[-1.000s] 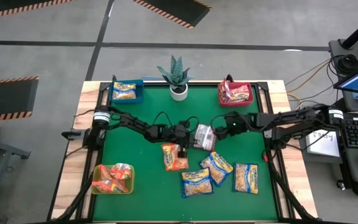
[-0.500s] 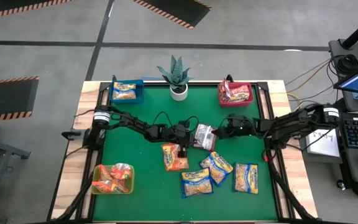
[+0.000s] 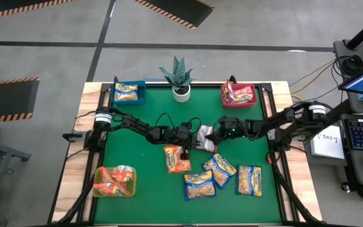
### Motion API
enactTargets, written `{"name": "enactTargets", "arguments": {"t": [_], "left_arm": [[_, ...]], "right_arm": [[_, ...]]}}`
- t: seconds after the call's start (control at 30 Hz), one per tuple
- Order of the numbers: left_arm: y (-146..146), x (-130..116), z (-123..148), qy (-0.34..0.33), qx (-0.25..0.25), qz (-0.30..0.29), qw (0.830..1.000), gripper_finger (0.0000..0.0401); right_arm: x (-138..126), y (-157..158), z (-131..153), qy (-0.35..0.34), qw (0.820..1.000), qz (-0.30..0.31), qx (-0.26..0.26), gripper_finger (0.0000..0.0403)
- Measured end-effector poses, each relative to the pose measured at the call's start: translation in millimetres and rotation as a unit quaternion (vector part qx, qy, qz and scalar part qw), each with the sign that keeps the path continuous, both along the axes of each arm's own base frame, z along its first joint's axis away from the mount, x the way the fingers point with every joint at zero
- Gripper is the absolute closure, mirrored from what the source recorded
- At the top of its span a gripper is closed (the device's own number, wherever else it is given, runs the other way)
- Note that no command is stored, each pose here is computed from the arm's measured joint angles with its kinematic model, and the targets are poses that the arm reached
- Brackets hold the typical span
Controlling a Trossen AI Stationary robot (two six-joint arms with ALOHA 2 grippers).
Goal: Sort Maruchan noodles
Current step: Put the red noodle pack into the pink bin
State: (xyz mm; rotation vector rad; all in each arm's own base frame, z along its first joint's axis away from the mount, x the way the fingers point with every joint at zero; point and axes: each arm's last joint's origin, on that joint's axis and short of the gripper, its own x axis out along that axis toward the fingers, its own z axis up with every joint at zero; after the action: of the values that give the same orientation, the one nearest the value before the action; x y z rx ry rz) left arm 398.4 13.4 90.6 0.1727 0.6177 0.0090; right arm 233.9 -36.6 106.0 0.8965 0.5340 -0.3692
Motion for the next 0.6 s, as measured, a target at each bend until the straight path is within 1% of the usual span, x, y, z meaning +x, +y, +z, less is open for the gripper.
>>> {"name": "enactTargets", "arguments": {"t": [0.17, 0.27, 0.37, 0.47, 0.6], "left_arm": [[0, 0, 0, 0.0, -0.003, 0.002, 1.0, 0.0363], [0, 0, 0, 0.0, -0.003, 0.002, 1.0, 0.0363], [0, 0, 0, 0.0, -0.003, 0.002, 1.0, 0.0363], [0, 0, 0, -0.002, -0.003, 0.002, 1.0, 0.0363], [0, 1, 1, -0.007, -0.003, 0.002, 1.0, 0.0363]], "right_arm": [[9, 2, 7, -0.013, 0.999, 0.049, 0.008, 0.0076], [11, 2, 12, -0.027, 0.998, 0.055, 0.006, 0.0076], [10, 2, 11, -0.025, 0.998, 0.053, 0.006, 0.0083], [11, 1, 11, -0.024, 0.999, 0.049, 0.006, 0.0118], [10, 1, 11, -0.023, 0.999, 0.045, 0.007, 0.0189]]}}
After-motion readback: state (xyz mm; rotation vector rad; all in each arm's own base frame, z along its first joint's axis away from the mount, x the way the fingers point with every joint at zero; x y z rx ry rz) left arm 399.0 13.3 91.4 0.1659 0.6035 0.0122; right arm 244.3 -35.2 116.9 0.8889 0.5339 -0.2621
